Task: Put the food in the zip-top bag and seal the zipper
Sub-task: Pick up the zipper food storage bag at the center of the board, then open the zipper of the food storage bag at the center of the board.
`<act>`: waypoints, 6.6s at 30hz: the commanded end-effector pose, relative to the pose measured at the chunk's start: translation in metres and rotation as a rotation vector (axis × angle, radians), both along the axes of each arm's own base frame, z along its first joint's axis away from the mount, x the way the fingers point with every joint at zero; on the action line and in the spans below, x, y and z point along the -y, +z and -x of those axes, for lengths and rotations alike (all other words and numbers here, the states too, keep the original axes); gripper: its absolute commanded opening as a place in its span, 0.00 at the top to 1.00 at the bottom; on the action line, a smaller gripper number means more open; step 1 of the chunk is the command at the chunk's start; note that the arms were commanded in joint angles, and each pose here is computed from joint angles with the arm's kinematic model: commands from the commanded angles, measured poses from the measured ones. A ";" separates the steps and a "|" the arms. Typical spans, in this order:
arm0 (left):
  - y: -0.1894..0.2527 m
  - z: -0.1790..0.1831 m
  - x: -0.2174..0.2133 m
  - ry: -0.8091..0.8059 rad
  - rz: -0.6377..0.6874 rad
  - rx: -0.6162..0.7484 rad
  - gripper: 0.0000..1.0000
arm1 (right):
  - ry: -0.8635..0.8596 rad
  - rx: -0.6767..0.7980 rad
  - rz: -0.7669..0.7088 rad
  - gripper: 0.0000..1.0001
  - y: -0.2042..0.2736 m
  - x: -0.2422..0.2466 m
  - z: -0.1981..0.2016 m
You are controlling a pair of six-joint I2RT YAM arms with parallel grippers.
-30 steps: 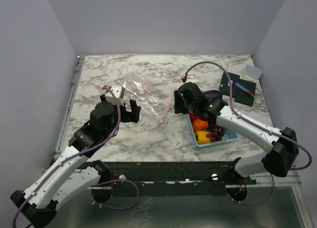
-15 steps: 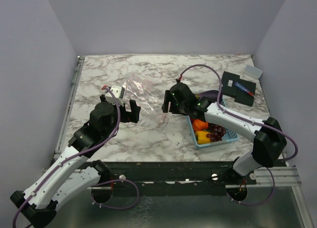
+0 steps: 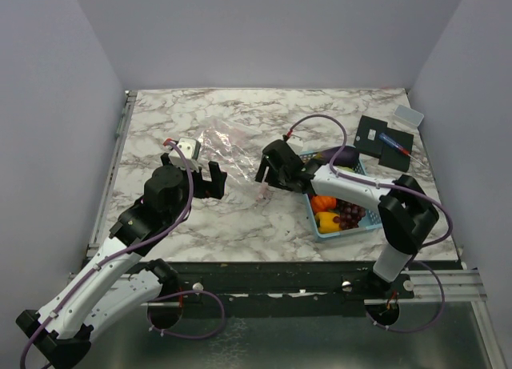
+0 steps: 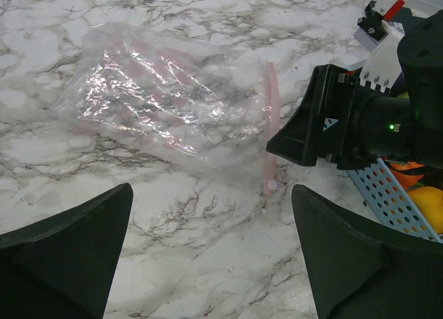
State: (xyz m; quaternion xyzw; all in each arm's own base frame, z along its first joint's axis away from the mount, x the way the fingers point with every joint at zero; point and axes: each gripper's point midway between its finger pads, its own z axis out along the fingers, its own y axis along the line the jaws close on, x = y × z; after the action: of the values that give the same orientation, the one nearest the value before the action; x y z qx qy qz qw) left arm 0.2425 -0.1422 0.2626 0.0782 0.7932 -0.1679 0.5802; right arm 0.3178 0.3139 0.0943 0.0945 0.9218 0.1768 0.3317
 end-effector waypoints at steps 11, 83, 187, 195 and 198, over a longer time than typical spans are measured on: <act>-0.004 0.001 0.000 -0.010 -0.010 -0.005 0.01 | -0.229 -0.015 -0.092 0.38 -0.028 0.002 -0.024; -0.013 -0.004 0.000 0.000 -0.042 -0.027 0.01 | -0.274 0.046 -0.221 1.00 -0.057 0.016 -0.056; -0.052 -0.030 0.055 0.006 -0.322 -0.383 0.62 | 0.358 0.750 0.004 1.00 0.133 -0.077 0.088; -0.054 -0.024 0.068 -0.064 -0.286 -0.402 0.95 | 0.331 0.750 0.011 0.99 0.132 -0.074 0.086; -0.053 -0.023 0.070 -0.077 -0.272 -0.399 1.00 | 0.332 0.744 0.006 0.99 0.133 -0.074 0.087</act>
State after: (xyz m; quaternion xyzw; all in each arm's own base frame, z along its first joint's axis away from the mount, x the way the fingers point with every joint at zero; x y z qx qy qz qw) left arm 0.2715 -0.2061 0.2120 0.1388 0.9046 -0.0729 0.3965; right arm 0.2277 0.3897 0.2137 -0.1550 0.7465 0.2478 0.5977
